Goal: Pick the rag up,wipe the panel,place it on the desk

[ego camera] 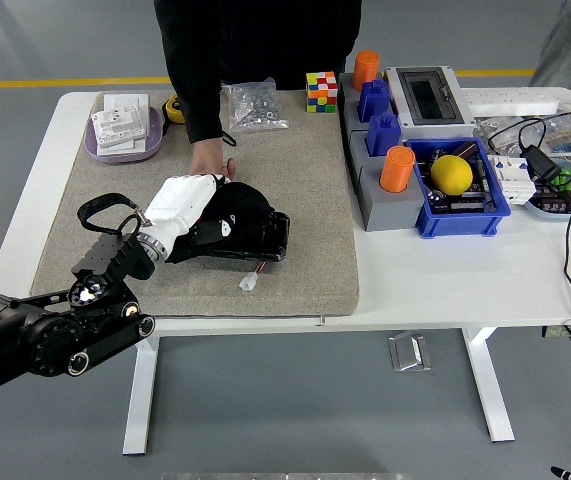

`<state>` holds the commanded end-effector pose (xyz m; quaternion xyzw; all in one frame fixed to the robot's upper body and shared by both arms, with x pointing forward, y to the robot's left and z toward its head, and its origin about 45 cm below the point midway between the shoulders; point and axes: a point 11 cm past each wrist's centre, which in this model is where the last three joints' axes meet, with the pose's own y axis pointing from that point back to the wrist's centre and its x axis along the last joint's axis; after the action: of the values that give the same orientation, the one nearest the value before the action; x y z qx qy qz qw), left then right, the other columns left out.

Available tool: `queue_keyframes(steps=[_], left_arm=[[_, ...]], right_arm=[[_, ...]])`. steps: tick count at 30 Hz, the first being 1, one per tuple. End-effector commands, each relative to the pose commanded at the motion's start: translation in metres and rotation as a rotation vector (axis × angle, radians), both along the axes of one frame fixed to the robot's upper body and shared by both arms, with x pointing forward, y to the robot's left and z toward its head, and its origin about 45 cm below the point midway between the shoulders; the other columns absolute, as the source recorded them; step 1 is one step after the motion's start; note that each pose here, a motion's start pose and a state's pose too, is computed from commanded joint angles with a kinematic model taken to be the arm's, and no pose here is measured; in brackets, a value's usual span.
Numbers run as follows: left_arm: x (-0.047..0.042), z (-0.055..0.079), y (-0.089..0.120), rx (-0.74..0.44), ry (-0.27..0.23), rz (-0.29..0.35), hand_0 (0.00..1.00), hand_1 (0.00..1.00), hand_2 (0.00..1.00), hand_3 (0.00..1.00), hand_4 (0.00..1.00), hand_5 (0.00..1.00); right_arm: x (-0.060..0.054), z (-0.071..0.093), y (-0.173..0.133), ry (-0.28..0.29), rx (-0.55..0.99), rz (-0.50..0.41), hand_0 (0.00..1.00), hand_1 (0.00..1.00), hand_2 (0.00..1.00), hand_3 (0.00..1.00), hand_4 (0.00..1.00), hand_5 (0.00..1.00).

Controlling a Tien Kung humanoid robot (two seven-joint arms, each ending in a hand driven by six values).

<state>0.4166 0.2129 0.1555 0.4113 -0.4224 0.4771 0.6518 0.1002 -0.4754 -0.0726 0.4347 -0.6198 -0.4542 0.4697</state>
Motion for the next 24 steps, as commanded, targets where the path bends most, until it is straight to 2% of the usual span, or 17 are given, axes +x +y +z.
queue_keyframes(steps=[11, 24], left_arm=[[0.0075, 0.006, 0.039, 0.035, -0.021, 0.081, 0.235, 0.153, 0.536, 0.474, 0.253, 0.002], [0.0110, 0.011, 0.070, 0.060, -0.042, 0.147, 0.237, 0.150, 0.534, 0.471, 0.247, 0.002]], right_arm=[[-0.001, 0.000, 0.000, 0.002, 0.000, -0.003, 0.779, 0.663, 0.715, 0.639, 0.998, 0.557], [-0.001, 0.000, 0.000, 0.001, 0.001, -0.007, 0.780, 0.663, 0.715, 0.638, 0.998, 0.556]])
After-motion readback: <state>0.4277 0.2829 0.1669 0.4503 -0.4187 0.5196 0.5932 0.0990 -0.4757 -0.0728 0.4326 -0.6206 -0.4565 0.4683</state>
